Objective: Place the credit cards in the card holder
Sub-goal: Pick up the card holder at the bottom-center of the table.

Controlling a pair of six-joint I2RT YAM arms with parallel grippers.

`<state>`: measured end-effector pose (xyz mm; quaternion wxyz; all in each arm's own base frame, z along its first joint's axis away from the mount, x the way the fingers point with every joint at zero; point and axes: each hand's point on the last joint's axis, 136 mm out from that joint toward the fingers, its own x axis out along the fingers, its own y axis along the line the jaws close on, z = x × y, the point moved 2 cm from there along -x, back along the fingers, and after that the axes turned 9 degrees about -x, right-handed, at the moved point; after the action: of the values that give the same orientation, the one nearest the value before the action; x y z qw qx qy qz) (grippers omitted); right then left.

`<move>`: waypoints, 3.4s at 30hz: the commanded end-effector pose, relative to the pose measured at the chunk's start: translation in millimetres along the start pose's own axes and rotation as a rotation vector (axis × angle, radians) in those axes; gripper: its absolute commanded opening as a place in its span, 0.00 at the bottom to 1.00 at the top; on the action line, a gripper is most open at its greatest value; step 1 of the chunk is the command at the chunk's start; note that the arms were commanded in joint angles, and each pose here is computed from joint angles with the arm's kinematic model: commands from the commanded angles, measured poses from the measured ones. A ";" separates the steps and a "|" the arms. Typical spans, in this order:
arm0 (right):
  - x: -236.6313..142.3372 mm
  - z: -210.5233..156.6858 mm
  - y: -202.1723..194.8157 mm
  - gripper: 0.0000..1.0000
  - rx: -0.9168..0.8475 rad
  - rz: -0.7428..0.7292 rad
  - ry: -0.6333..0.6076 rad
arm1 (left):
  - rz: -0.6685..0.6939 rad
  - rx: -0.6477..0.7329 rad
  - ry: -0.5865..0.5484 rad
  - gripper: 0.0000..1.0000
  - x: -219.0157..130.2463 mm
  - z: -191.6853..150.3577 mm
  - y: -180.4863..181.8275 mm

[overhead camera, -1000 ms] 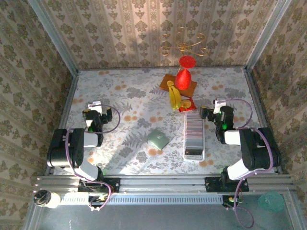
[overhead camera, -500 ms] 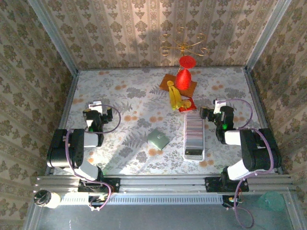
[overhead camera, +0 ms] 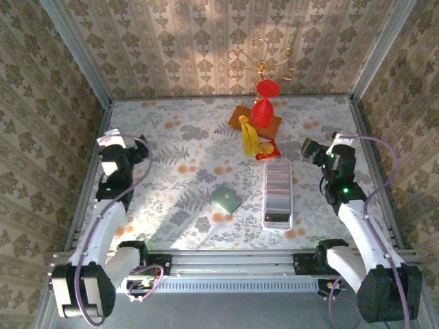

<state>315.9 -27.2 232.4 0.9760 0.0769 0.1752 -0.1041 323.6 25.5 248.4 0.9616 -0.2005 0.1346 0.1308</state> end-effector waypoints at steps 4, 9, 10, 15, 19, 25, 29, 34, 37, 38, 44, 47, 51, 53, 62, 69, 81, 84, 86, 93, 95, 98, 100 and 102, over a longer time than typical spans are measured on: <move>-26.6 -24.3 6.3 1.00 0.119 0.046 0.230 | 0.116 -0.351 0.288 1.00 -32.5 -56.1 46.1; -32.1 -27.4 24.1 1.00 0.154 0.173 0.218 | 0.111 -0.562 0.293 1.00 -43.5 -68.7 48.5; -34.3 -28.0 32.6 1.00 0.120 0.222 0.237 | 0.078 -0.584 0.335 1.00 -43.9 -75.7 41.6; -48.6 -34.9 75.3 0.99 0.007 0.434 0.333 | 0.003 -0.548 0.490 0.97 -52.6 -113.9 5.7; -60.6 -44.8 108.4 0.97 -0.127 0.536 0.404 | 0.014 -0.490 0.528 0.98 -66.9 -142.8 -13.8; -76.8 -75.0 164.4 0.86 -0.367 0.692 0.553 | 0.010 -0.481 0.662 0.99 -88.6 -196.4 -36.3; -82.9 -96.1 195.7 0.73 -0.499 0.750 0.617 | -0.019 -0.433 0.709 0.91 -102.6 -221.3 -48.6; -82.1 -121.2 220.2 0.57 -0.609 0.764 0.695 | -0.158 -0.510 0.750 0.78 -113.5 -249.8 -78.1; -72.3 -141.6 226.4 0.48 -0.635 0.746 0.754 | -0.188 -0.490 0.778 0.76 -119.5 -262.7 -93.4; -68.7 -148.7 227.4 0.45 -0.646 0.735 0.779 | -0.186 -0.475 0.793 0.75 -121.0 -266.8 -98.6; -55.4 -171.9 239.1 0.30 -0.672 0.699 0.837 | -0.265 -0.450 0.850 0.69 -124.6 -284.5 -138.7; -50.7 -180.2 246.9 0.26 -0.687 0.696 0.847 | -0.283 -0.466 0.869 0.66 -123.4 -291.3 -148.6; -45.9 -194.0 252.2 0.22 -0.709 0.679 0.871 | -0.270 -0.480 0.865 0.62 -122.0 -291.1 -146.3; -46.3 -200.3 255.4 0.21 -0.709 0.686 0.884 | -0.266 -0.488 0.865 0.57 -121.7 -292.9 -144.1; -41.1 -231.5 255.0 0.15 -0.730 0.658 0.948 | -0.255 -0.531 0.914 0.46 -117.1 -310.2 -142.5; -39.0 -245.6 244.2 0.13 -0.737 0.613 0.990 | -0.245 -0.547 0.965 0.46 -113.6 -324.2 -145.4; -47.1 -263.6 236.4 0.12 -0.701 0.634 1.062 | -0.291 -0.579 0.996 0.40 -106.7 -334.7 -156.0; -50.0 -263.5 235.3 0.13 -0.684 0.645 1.060 | -0.312 -0.573 0.992 0.40 -106.0 -332.5 -160.4; -52.3 -263.8 234.3 0.13 -0.673 0.650 1.069 | -0.329 -0.574 0.985 0.40 -105.4 -330.5 -162.7; -50.9 -262.5 234.7 0.13 -0.605 0.671 1.074 | -0.405 -0.574 0.945 0.36 -105.1 -316.4 -173.7; -50.7 -260.9 233.9 0.13 -0.580 0.676 1.075 | -0.421 -0.578 0.933 0.30 -105.3 -313.2 -175.3; -52.4 -258.6 235.2 0.14 -0.555 0.692 1.074 | -0.446 -0.580 0.931 0.25 -105.6 -311.8 -180.3; -53.6 -256.2 237.0 0.14 -0.545 0.705 1.067 | -0.450 -0.579 0.937 0.22 -105.1 -313.0 -182.1; -53.9 -255.7 237.1 0.14 -0.540 0.707 1.068 | -0.453 -0.594 0.939 0.21 -103.7 -314.8 -182.1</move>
<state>253.6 260.0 44.5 0.7364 -0.0915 0.5945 0.3098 212.6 -279.6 56.6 0.7126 -0.5074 0.4697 -0.1187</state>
